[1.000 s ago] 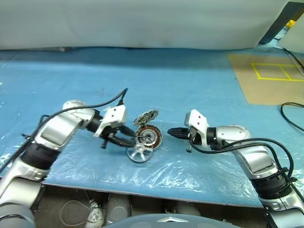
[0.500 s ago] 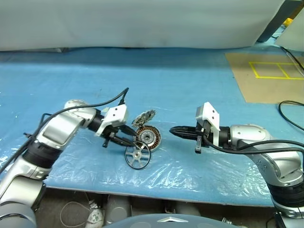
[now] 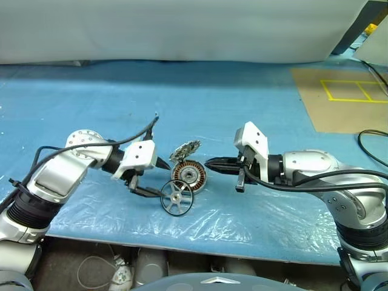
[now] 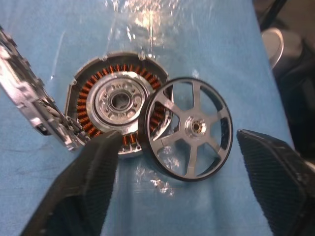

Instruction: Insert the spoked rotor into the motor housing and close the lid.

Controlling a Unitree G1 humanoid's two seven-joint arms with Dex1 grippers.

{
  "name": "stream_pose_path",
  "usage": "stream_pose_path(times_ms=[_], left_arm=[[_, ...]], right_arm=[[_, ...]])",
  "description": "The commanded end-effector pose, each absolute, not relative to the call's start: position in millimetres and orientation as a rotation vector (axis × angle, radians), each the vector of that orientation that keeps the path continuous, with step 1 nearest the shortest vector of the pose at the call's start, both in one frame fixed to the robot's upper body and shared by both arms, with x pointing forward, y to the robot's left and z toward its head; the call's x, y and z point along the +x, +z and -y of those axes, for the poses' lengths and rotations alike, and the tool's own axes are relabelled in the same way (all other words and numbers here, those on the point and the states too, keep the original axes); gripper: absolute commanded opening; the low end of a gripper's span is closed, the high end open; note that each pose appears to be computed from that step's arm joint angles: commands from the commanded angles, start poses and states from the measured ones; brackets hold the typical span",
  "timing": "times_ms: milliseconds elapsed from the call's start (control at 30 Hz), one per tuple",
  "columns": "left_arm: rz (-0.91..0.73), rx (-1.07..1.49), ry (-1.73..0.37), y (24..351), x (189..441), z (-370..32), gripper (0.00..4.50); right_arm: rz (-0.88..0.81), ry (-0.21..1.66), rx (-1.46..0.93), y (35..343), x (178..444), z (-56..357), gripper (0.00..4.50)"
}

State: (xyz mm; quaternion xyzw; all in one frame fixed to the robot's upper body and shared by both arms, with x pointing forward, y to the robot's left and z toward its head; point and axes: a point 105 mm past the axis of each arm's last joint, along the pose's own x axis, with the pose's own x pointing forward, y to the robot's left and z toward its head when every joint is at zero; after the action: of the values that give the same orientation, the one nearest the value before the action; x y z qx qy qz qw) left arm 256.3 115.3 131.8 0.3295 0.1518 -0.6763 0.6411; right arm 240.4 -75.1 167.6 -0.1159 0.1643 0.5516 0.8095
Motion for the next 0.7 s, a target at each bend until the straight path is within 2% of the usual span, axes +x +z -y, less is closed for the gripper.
stream_pose_path(times_ms=[33,333,700], left_arm=[[-0.291,0.867,-1.538,134,247,-106,4.48],[-0.230,0.956,-1.545,136,223,-107,4.48],[-0.172,0.932,-1.351,113,237,-90,4.48]], right_arm=[[-0.352,1.185,-0.256,165,233,77,0.00],[-0.433,1.159,-0.248,128,220,98,0.00],[-0.454,1.156,-0.292,103,214,111,0.00]])
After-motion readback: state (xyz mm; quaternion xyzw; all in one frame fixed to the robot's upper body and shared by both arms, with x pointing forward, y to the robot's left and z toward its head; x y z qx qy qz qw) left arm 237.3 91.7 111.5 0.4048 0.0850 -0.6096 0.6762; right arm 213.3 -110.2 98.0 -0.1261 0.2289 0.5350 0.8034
